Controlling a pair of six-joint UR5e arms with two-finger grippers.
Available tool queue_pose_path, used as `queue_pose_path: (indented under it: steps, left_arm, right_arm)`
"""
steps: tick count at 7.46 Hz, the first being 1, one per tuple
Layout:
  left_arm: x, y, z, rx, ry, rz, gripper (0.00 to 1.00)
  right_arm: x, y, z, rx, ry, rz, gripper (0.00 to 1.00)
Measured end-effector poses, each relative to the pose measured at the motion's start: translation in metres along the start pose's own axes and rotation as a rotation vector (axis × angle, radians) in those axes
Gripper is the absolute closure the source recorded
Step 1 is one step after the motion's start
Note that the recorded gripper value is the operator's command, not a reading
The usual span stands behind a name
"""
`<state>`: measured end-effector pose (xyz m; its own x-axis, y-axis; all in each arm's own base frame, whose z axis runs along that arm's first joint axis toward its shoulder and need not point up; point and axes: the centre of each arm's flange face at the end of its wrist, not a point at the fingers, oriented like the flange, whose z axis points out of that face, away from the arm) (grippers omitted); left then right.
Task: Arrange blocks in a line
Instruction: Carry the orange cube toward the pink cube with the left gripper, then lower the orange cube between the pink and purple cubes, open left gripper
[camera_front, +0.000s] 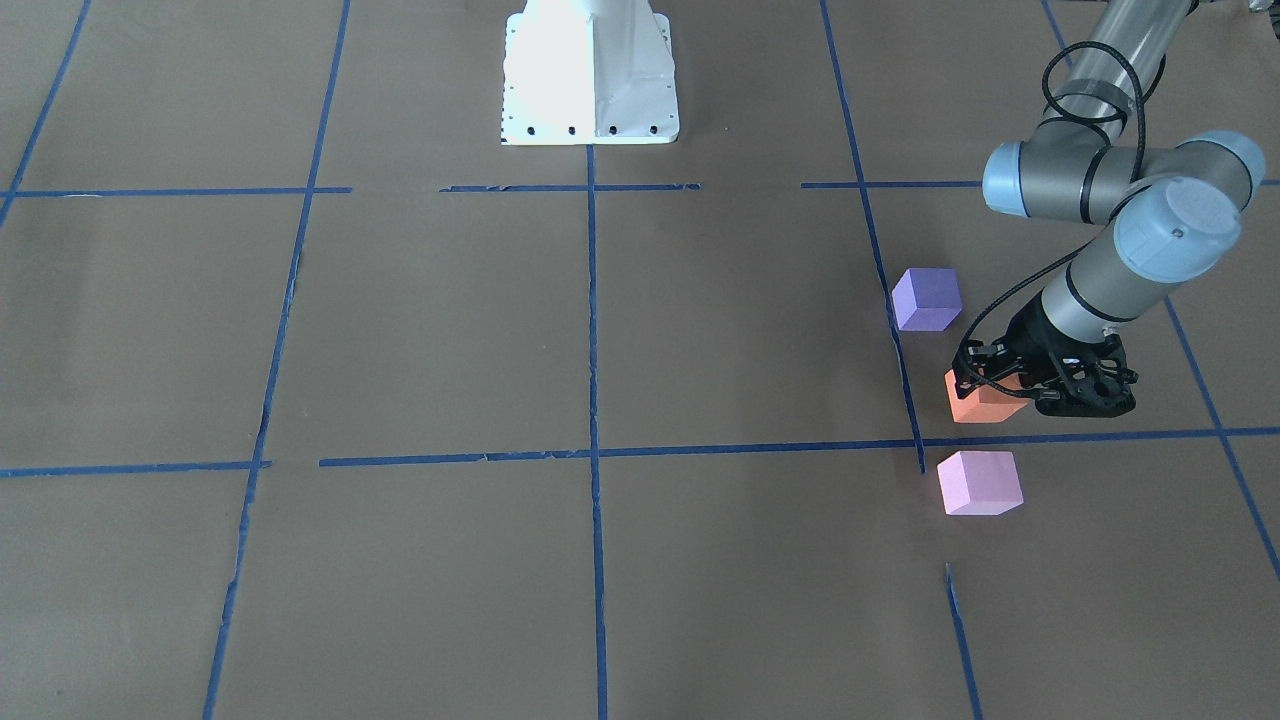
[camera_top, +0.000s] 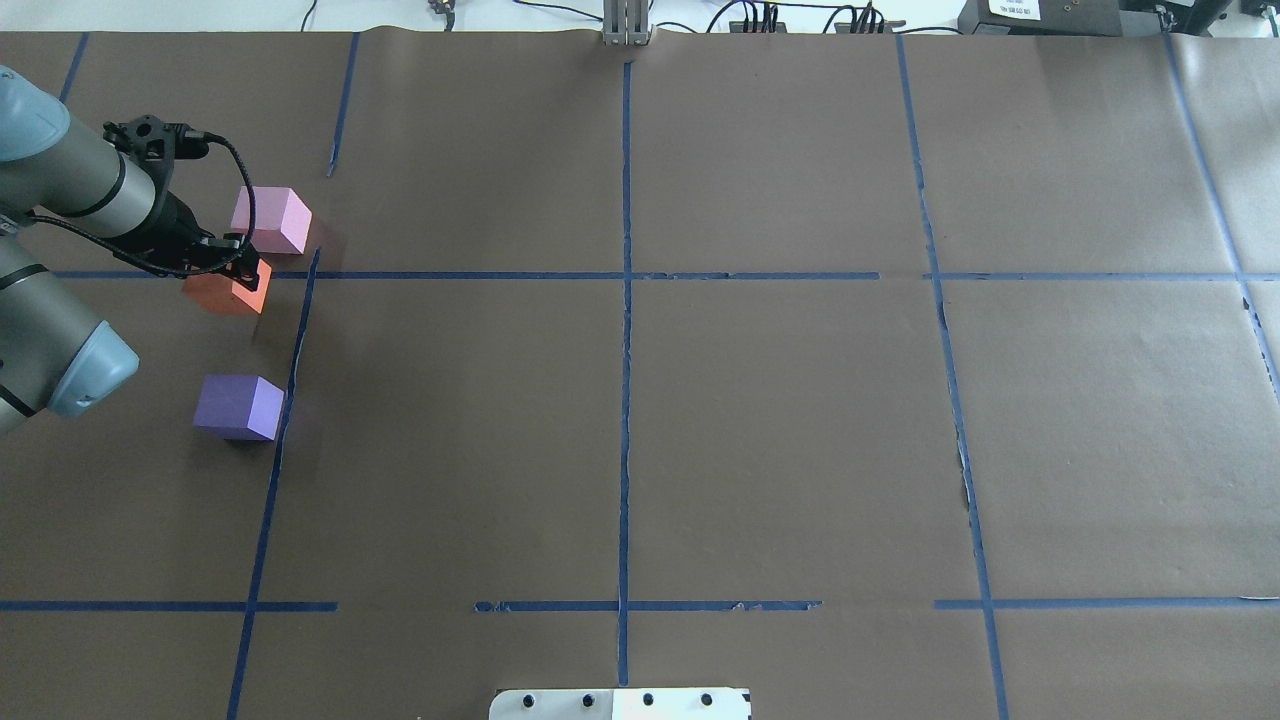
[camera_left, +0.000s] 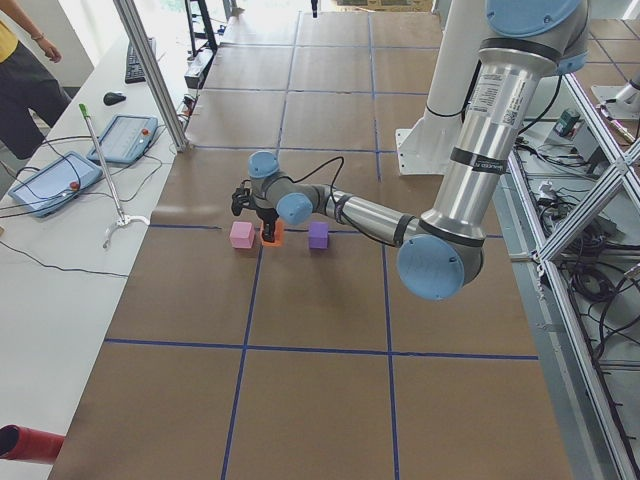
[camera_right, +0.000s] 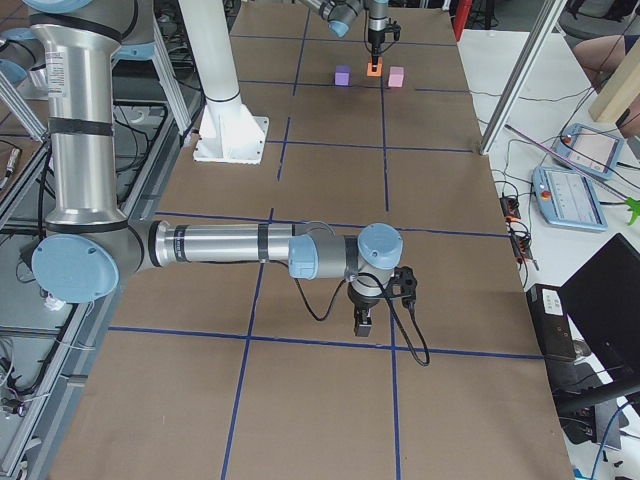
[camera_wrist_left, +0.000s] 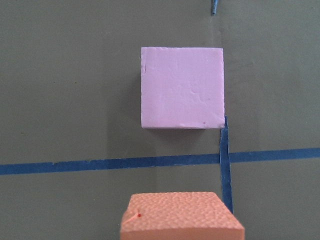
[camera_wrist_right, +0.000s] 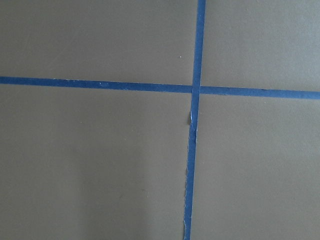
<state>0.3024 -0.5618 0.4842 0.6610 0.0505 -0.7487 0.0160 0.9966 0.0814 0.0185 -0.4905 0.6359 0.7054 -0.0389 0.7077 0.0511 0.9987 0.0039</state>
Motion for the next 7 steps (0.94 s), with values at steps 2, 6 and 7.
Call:
queue_pose_path:
  steps: [2, 6, 7]
  left_arm:
    - [0.0, 0.003, 0.011, -0.01, 0.001, -0.002, 0.75]
    - [0.003, 0.007, 0.023, -0.006, 0.02, -0.026, 0.75]
    - [0.003, 0.007, 0.025, -0.006, 0.022, -0.025, 0.73]
  right_arm:
    - [0.0, 0.0, 0.0, -0.001, 0.0, 0.001, 0.0]
    - [0.0, 0.0, 0.0, 0.0, 0.0, 0.0, 0.0]
    - [0.0, 0.0, 0.0, 0.0, 0.0, 0.0, 0.0]
